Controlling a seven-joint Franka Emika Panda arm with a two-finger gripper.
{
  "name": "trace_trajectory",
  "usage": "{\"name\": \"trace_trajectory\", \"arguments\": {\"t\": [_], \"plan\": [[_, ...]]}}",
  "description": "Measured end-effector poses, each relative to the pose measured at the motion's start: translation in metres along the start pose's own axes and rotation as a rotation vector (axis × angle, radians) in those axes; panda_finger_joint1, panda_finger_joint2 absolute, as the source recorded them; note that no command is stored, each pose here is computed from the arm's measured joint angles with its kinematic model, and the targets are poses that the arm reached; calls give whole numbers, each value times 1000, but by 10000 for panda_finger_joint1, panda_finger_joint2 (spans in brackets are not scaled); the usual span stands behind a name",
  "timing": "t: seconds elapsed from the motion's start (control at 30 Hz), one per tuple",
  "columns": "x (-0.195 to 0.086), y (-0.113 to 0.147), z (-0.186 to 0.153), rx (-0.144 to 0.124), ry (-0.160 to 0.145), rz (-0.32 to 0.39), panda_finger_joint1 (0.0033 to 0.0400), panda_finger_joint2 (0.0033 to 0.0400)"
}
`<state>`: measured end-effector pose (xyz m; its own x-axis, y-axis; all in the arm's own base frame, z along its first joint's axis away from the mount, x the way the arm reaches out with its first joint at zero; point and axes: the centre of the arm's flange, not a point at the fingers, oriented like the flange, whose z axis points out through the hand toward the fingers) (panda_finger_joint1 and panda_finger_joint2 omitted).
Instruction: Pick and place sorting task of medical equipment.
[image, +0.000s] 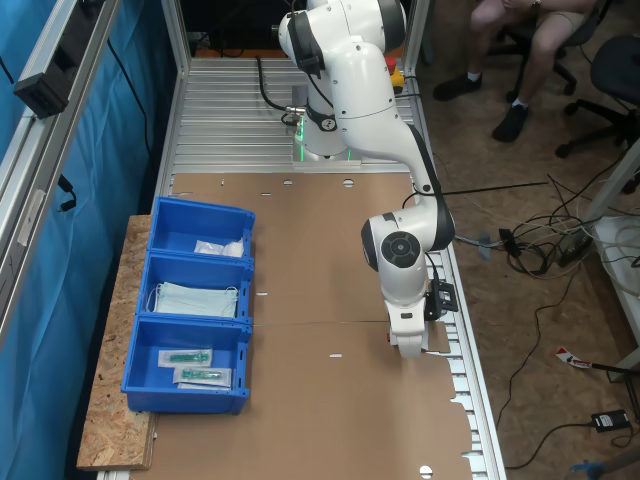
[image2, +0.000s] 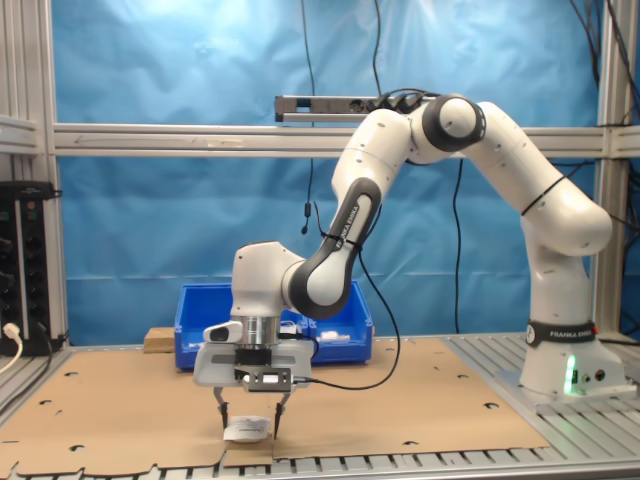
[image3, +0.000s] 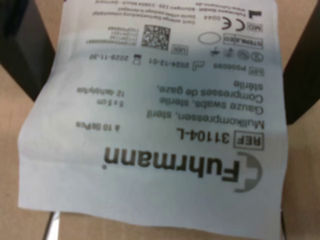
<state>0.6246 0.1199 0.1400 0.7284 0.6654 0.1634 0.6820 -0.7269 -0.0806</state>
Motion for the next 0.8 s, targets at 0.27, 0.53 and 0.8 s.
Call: {"name": "trace_trajectory", "arguments": {"t": [0.27, 0.53, 0.8], "plan": [[0, 0, 0, -1, 1, 0, 400, 400], [0, 0, 0, -1, 2, 0, 346, 346], [0, 0, 0, -2, 2, 0, 158, 158]]}}
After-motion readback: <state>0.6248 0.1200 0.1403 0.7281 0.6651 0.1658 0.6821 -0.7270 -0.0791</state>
